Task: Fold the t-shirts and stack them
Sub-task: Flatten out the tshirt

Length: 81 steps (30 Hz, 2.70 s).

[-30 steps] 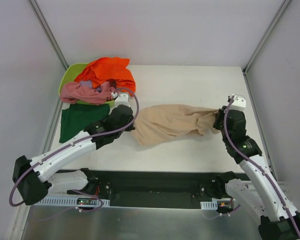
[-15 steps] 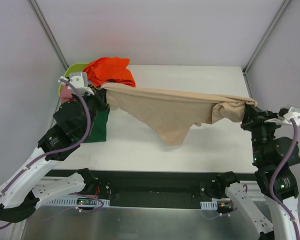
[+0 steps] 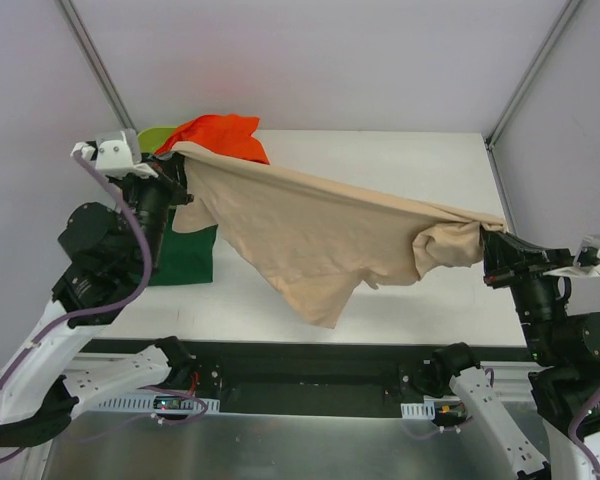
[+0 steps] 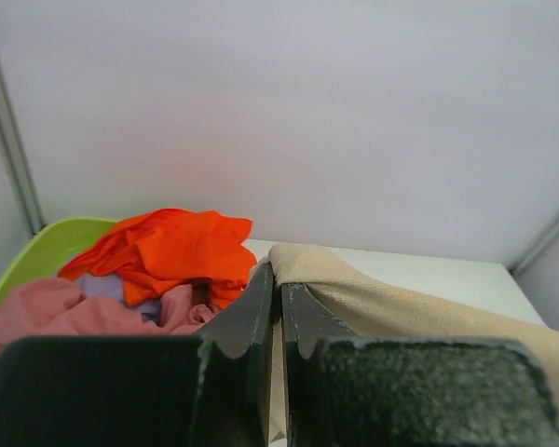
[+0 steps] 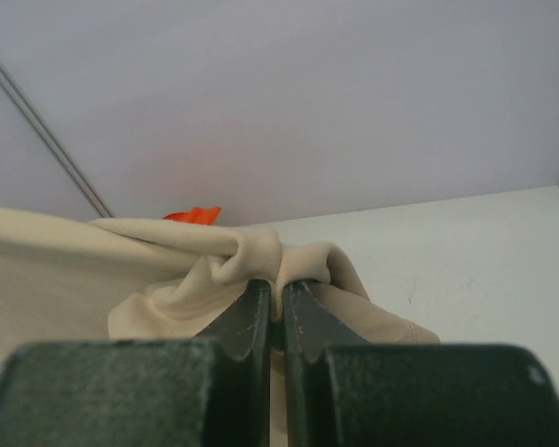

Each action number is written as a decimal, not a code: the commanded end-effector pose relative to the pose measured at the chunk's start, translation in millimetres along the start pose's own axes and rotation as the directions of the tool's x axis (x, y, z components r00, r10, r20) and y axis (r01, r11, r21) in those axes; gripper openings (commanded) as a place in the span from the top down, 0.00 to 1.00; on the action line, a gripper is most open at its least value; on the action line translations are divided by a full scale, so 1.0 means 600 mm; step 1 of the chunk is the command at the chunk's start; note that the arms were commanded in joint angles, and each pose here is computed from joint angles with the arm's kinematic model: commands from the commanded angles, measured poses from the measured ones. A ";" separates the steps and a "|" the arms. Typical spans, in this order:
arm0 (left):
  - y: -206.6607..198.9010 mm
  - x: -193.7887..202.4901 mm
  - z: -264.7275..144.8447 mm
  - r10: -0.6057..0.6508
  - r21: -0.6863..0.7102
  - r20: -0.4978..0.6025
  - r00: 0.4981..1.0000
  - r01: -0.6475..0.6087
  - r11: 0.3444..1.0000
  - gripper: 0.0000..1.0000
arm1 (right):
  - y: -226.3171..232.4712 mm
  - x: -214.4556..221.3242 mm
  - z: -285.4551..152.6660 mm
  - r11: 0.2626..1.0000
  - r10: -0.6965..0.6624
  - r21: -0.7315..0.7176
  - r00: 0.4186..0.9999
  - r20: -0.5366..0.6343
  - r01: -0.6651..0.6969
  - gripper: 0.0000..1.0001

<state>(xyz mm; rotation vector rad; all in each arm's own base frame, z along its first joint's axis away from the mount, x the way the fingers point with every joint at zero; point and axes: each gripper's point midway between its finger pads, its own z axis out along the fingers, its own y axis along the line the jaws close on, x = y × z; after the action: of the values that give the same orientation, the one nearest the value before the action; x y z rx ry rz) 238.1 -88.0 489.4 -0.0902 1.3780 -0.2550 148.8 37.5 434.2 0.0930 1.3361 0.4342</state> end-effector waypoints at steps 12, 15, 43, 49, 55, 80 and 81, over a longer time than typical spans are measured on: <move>0.009 0.398 0.326 0.045 0.021 -0.433 0.900 -0.039 0.999 1.00 | -0.179 0.295 0.091 0.861 0.054 0.488 0.929 -0.367 0.143 0.99; -0.022 0.490 0.395 0.022 0.129 -0.534 0.845 0.056 0.990 1.00 | -0.223 0.356 0.130 0.811 0.039 0.533 0.885 -0.463 0.243 0.99; -0.173 0.522 0.331 0.019 0.295 -0.666 0.745 0.240 0.925 0.01 | -0.348 0.396 0.142 0.606 0.196 0.708 0.794 -0.576 0.363 0.04; -0.204 0.583 0.096 -0.019 0.199 -0.793 0.609 0.288 0.937 0.01 | -0.316 0.426 0.040 0.671 0.234 0.697 0.820 -0.523 0.253 0.04; -0.251 0.692 -0.116 0.002 0.136 -0.948 0.318 0.399 0.907 0.01 | -0.315 0.446 -0.011 0.691 0.214 0.699 0.871 -0.442 0.184 0.04; -0.224 0.862 -0.181 -0.277 -0.240 -0.914 0.298 0.154 0.959 0.25 | -0.322 0.427 -0.028 0.665 0.190 0.728 0.904 -0.383 0.169 0.04; -0.219 0.866 -0.181 -0.280 -0.248 -0.905 0.320 0.136 0.959 0.27 | -0.321 0.424 -0.029 0.664 0.187 0.729 0.907 -0.377 0.166 0.04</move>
<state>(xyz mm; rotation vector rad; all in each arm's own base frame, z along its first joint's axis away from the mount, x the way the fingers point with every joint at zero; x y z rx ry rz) 202.7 -349.8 32.8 -0.1467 2.6081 -0.6875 223.8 -44.6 124.8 0.7050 1.9464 -0.1295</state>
